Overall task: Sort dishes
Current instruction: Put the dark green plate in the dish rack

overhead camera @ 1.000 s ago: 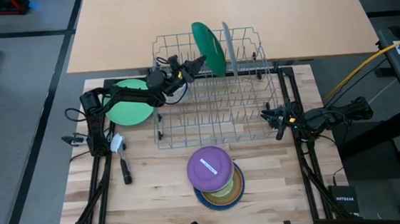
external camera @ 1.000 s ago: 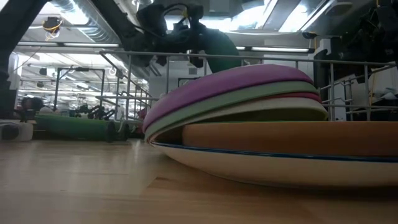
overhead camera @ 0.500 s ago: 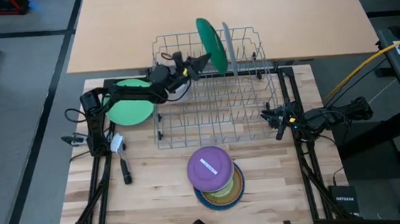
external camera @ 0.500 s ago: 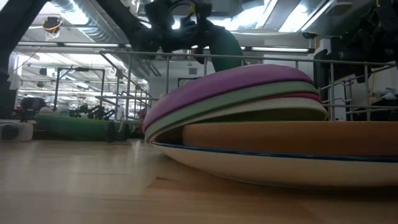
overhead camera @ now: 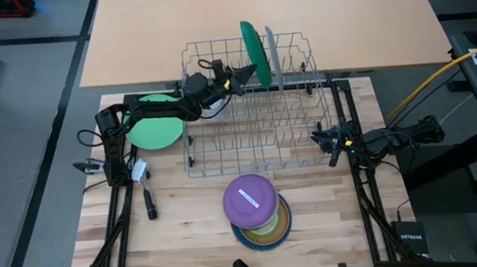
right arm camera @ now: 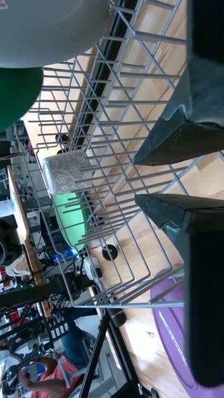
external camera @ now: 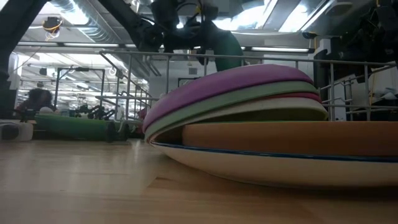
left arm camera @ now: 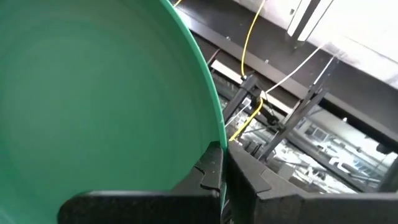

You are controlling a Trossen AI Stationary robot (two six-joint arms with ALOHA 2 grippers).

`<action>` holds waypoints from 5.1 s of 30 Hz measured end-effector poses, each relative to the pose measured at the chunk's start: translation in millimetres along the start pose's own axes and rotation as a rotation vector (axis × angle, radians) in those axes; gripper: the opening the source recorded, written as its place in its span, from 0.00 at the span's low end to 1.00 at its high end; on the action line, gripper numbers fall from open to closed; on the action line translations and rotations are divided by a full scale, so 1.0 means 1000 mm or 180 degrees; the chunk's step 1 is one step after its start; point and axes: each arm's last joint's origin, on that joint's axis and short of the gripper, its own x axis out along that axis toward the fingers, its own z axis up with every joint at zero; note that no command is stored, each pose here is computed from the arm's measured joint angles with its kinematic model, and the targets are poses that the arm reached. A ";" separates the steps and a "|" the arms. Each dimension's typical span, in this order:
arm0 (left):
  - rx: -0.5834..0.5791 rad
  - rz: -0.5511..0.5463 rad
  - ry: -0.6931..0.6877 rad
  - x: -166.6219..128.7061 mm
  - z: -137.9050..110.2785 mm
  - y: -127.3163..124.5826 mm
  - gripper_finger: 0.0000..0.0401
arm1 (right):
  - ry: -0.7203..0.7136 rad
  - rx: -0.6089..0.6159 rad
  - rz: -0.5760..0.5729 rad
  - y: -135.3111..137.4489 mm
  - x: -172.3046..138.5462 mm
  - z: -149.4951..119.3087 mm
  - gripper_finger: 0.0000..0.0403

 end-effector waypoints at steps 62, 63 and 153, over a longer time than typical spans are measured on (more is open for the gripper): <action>0.0331 -0.0507 0.0725 -0.003 -0.015 0.040 0.00 | 0.0003 -0.0072 -0.0001 0.000 0.000 0.000 0.22; 0.0336 -0.0483 0.0719 -0.003 -0.013 0.043 0.00 | 0.0004 -0.0073 -0.0001 0.000 0.000 0.000 0.22; 0.0263 0.0178 0.1220 0.000 0.000 0.077 0.23 | 0.0004 -0.0074 -0.0001 0.000 0.000 0.000 0.22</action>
